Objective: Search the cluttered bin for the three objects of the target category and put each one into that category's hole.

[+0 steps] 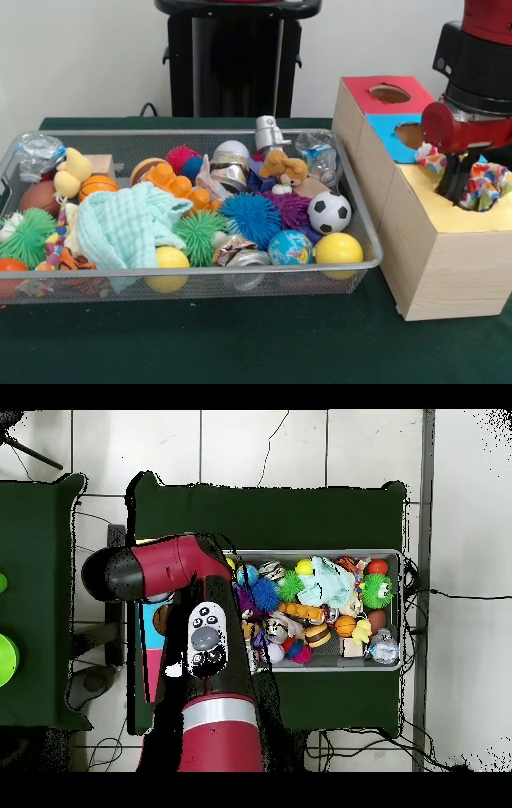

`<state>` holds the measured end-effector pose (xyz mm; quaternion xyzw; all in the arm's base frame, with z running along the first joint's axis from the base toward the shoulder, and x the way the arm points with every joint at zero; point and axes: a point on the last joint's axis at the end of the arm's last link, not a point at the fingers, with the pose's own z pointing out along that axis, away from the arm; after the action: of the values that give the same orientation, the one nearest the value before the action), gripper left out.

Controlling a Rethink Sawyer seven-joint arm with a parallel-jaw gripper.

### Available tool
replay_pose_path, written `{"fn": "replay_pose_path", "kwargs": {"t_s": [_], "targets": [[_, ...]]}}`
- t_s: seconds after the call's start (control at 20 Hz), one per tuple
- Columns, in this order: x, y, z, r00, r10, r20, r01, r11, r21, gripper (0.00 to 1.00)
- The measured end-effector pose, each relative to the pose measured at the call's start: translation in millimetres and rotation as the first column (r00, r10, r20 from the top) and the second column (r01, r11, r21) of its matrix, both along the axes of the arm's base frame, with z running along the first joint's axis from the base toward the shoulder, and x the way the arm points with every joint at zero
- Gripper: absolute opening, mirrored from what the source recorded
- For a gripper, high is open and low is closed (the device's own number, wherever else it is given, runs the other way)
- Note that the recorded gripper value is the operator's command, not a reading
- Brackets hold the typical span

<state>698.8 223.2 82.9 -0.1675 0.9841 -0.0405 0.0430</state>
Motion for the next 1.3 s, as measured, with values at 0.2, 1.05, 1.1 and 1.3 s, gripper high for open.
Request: {"fn": "replay_pose_path", "kwargs": {"t_s": [0.2, 1.05, 1.1, 1.3], "targets": [[6.9, 8, -1, 0.9993, 0.017, 0.033, -0.016, 0.9997, -0.016, 0.0], [8.5, 19, -5, 0.9981, 0.018, 0.06, -0.013, 0.9965, -0.082, 0.0], [8.7, 19, -5, 0.9982, 0.015, 0.058, -0.01, 0.9965, -0.083, 0.0], [11.3, 18, -4, 0.9991, -0.018, 0.039, 0.021, 0.9971, -0.073, 0.0]]}}
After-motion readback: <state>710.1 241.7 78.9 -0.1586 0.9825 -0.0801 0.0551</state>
